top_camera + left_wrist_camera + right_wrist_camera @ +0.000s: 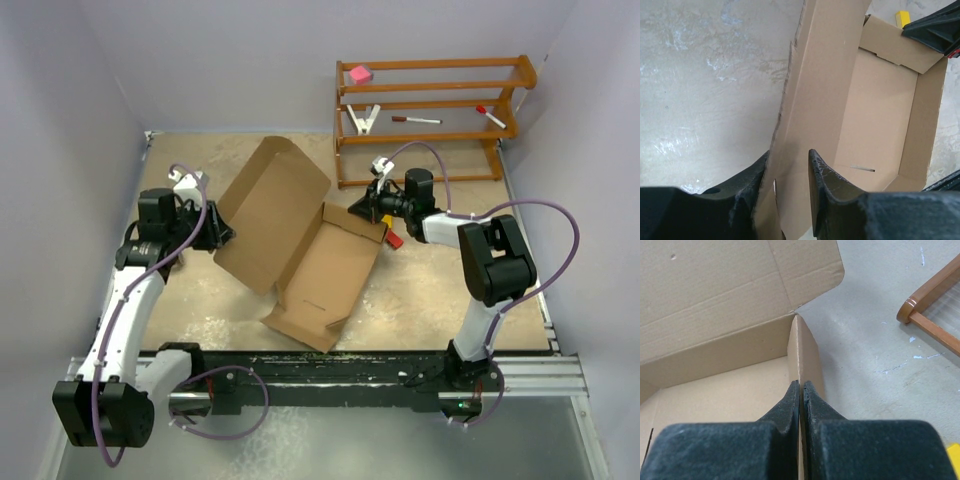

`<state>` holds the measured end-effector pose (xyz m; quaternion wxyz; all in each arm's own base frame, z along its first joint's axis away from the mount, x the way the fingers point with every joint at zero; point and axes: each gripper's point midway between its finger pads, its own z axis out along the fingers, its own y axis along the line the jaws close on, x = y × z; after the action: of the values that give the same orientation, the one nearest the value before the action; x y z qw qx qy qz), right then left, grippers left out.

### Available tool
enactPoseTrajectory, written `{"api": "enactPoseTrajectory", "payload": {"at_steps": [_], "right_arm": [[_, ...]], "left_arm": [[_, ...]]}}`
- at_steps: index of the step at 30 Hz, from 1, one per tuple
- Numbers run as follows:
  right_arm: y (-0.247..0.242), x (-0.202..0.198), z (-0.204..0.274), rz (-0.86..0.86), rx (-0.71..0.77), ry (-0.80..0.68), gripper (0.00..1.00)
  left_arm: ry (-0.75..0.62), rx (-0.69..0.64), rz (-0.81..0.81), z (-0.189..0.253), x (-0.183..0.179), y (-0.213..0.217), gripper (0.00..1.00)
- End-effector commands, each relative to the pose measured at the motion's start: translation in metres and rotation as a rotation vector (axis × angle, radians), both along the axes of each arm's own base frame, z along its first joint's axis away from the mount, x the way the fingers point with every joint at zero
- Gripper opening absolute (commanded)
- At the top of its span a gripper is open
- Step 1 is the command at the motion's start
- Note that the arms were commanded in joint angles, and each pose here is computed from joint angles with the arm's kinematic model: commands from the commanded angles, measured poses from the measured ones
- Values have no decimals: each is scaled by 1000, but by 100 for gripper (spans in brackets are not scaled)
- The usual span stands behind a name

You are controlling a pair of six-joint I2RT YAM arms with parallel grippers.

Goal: Fold the paper box

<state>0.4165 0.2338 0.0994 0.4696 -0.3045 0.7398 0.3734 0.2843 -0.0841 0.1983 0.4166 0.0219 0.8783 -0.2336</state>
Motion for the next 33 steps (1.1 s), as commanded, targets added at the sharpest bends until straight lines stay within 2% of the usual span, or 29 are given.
{"api": "enactPoseTrajectory", "payload": {"at_steps": [1,4,10,17,24,33], "right_arm": [[2,11,16,1,7,-59,0],[2,10,16,1,8,-56,0],[3,8,16,18,13,-49,0],[-3,17,14,21,-93,-42,0],[-6,21,4,14,-169,10,0],[6,23,-21,16,-274,101,1]], "left_arm": [[-36,-34,42,8,1,1,34],[-61,-45,44,10,0,0,29],[-140,-55,-59,23,6,-11,5],[-284,-38,-137,68,19,-18,4],[-351,-9,-194,92,30,-22,4],[-343,-8,-222,88,34,-25,4]]}}
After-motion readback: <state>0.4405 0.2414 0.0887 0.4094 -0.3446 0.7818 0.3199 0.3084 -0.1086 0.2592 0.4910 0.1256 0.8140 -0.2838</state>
